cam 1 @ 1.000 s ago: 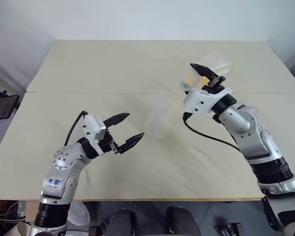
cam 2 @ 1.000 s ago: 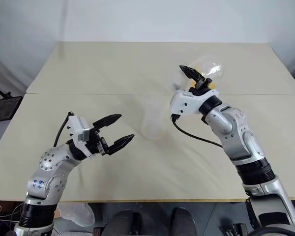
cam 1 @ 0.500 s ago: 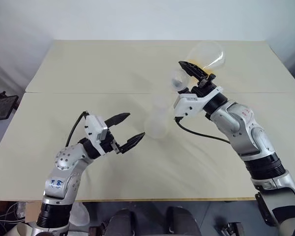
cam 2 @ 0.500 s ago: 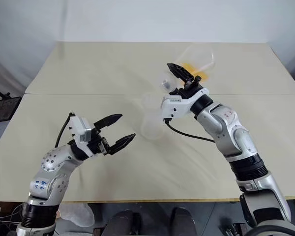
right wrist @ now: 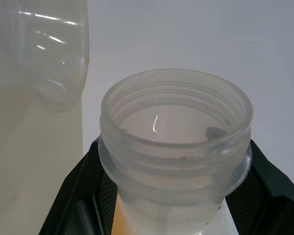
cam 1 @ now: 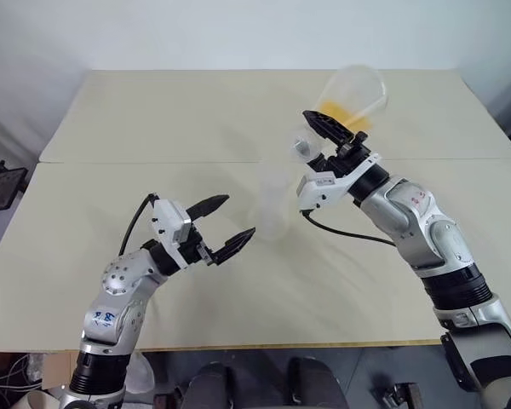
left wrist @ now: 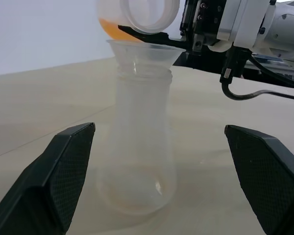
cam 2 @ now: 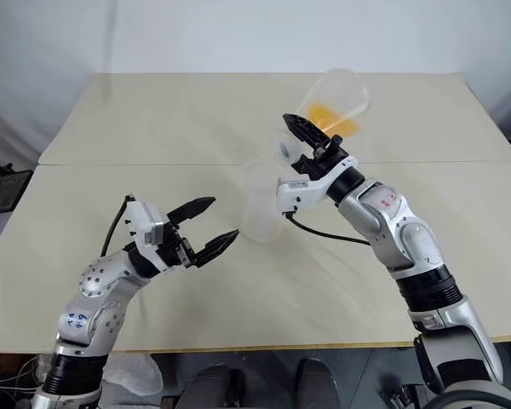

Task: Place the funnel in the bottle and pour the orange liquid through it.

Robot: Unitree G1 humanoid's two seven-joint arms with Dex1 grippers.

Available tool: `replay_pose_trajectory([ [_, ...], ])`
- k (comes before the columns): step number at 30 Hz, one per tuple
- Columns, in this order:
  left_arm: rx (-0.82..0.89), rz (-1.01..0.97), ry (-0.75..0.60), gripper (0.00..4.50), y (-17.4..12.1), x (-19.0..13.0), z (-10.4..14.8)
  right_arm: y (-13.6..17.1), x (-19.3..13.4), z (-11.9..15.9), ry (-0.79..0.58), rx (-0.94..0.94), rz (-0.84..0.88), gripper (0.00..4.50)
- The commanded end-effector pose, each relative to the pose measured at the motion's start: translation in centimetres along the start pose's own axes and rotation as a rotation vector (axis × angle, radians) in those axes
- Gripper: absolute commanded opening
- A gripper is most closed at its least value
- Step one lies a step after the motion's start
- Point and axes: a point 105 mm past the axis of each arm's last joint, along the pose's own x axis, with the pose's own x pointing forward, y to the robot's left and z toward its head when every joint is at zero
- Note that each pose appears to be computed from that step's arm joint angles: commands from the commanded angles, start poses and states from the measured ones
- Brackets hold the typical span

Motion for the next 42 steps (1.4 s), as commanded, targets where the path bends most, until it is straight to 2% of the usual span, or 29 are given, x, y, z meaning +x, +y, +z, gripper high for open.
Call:
replay_pose_trajectory([
  [1,0.051,-0.008,-0.041,4.5,-0.3,0.3,1.2,-1.4,0.5,0.7,-0.035,-0.035,-0.061,2.47],
  [42,0.055,0.016,-0.086,4.5,-0.3,1.2,1.2,-2.3,1.0,1.3,-0.093,-0.189,-0.101,2.47],
])
